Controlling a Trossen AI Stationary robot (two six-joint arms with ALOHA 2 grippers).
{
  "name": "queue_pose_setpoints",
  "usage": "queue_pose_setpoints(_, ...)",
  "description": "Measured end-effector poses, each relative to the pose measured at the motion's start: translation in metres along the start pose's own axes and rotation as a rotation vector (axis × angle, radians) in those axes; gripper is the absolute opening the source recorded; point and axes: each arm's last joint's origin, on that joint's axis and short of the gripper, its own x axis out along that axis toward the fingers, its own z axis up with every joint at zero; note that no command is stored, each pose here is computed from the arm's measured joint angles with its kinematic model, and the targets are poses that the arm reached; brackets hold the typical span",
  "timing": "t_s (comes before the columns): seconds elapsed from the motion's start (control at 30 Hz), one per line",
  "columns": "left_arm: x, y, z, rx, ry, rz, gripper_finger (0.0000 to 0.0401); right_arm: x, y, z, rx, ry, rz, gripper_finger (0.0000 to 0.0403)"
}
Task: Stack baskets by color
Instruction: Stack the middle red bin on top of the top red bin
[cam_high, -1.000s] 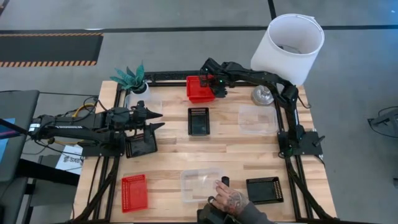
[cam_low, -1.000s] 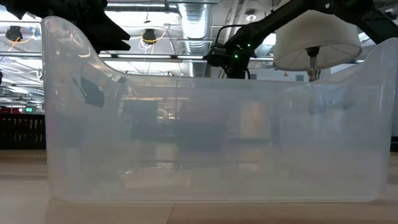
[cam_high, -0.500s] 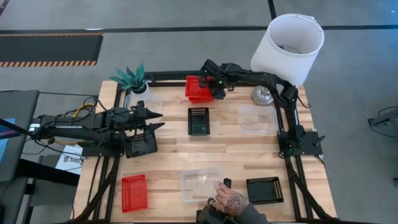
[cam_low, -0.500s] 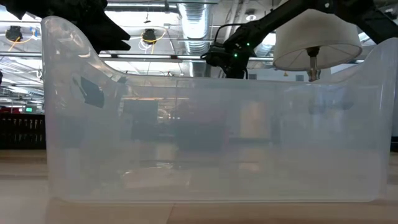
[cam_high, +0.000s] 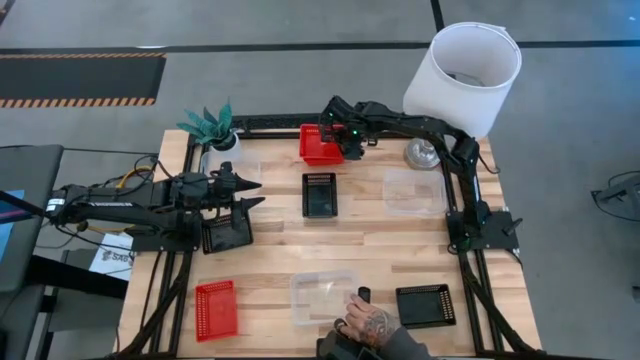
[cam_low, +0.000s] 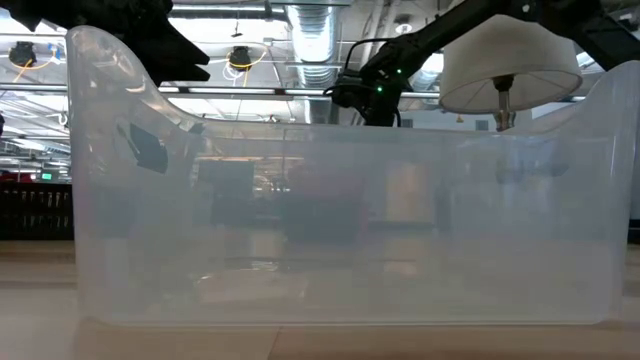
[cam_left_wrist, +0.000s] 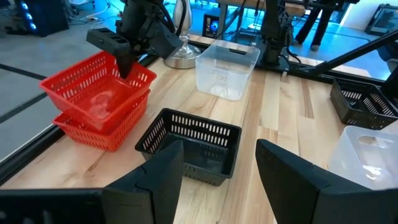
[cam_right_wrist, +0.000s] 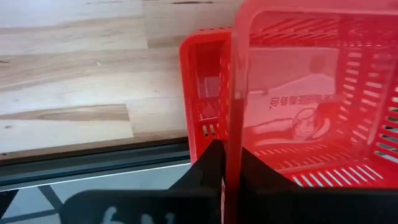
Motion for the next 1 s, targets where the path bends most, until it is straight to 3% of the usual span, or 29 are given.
queue_pose_setpoints(0.57, 0.0000, 0.0000, 0.0000, 0.000, 0.000, 0.000, 0.0190, 0.0000, -0.0011, -0.0007, 0.001, 0.007, -0.012, 0.0090)
queue_pose_setpoints(1.0, 0.0000, 0.0000, 0.0000, 0.000, 0.000, 0.000, 0.0190, -0.0010, -0.0062, 0.0029, 0.016, 0.015, -0.036, 0.0171)
